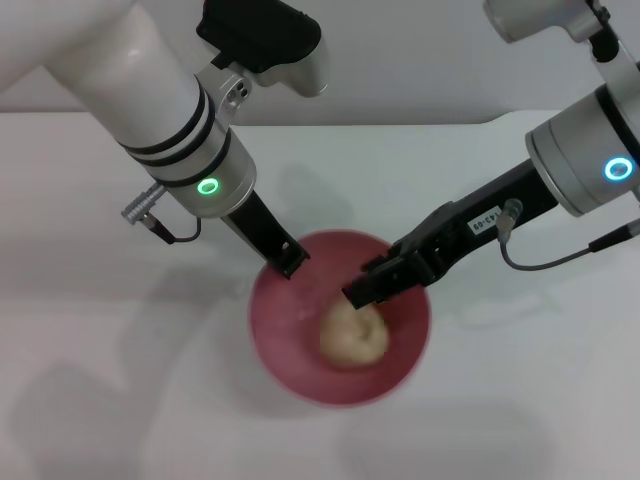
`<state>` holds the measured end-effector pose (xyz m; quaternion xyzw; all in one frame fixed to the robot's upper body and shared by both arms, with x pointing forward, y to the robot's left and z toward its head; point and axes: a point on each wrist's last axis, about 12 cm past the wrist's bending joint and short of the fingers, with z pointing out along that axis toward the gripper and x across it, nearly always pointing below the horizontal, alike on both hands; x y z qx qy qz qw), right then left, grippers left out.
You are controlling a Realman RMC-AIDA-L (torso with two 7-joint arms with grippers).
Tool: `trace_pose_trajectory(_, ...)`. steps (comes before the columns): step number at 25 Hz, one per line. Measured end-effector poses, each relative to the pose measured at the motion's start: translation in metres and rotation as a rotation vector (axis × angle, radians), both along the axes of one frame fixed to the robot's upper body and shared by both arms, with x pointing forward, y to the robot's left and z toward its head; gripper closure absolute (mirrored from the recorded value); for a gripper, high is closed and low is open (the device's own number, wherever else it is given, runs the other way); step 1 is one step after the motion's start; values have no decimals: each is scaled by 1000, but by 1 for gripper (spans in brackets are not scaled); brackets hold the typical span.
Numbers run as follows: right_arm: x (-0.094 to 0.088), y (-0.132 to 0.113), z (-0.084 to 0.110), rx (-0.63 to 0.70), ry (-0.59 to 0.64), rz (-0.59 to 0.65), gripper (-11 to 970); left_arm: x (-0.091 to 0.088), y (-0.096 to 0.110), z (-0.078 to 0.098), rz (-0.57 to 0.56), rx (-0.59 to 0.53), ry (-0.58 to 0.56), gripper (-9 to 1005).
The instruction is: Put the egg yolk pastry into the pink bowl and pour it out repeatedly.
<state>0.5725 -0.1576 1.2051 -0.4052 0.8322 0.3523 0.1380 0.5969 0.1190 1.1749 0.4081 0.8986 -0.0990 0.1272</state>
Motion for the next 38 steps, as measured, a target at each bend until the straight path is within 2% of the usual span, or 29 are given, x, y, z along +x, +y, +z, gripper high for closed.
trace_pose_trajectory(6,6,-9,0,-28,27,-106,535,1,2,-1,12,-9,-5,998)
trace_pose_trajectory(9,8,-19,3,-34,30,-162,535,2,5,-3,25,-18,-16,997)
trace_pose_trajectory(12,10,-37,1,-51,37,-241,535,3,9,-6,40,-32,-34,997)
trace_pose_trajectory(17,10,-85,-13,-152,70,-410,535,4,16,-12,47,-71,-110,996)
trace_pose_trajectory(20,4,-109,-22,-169,112,-490,535,6,20,-8,45,-116,-203,996)
trace_pose_trajectory(26,-10,-137,-39,-220,175,-557,535,5,27,5,20,-192,-423,997)
trace_pose_trajectory(29,-16,-148,-52,-277,218,-588,534,-1,23,6,-11,-217,-532,997)
trace_pose_trajectory(31,-21,-154,-59,-296,239,-597,534,-6,19,4,-45,-229,-616,996)
trace_pose_trajectory(32,-23,-156,-61,-299,244,-601,534,-11,15,0,-78,-223,-700,996)
trace_pose_trajectory(33,-25,-158,-63,-302,250,-608,534,-11,15,0,-78,-223,-700,996)
trace_pose_trajectory(38,-28,-170,-67,-306,265,-662,534,-29,6,-16,-144,-212,-977,996)
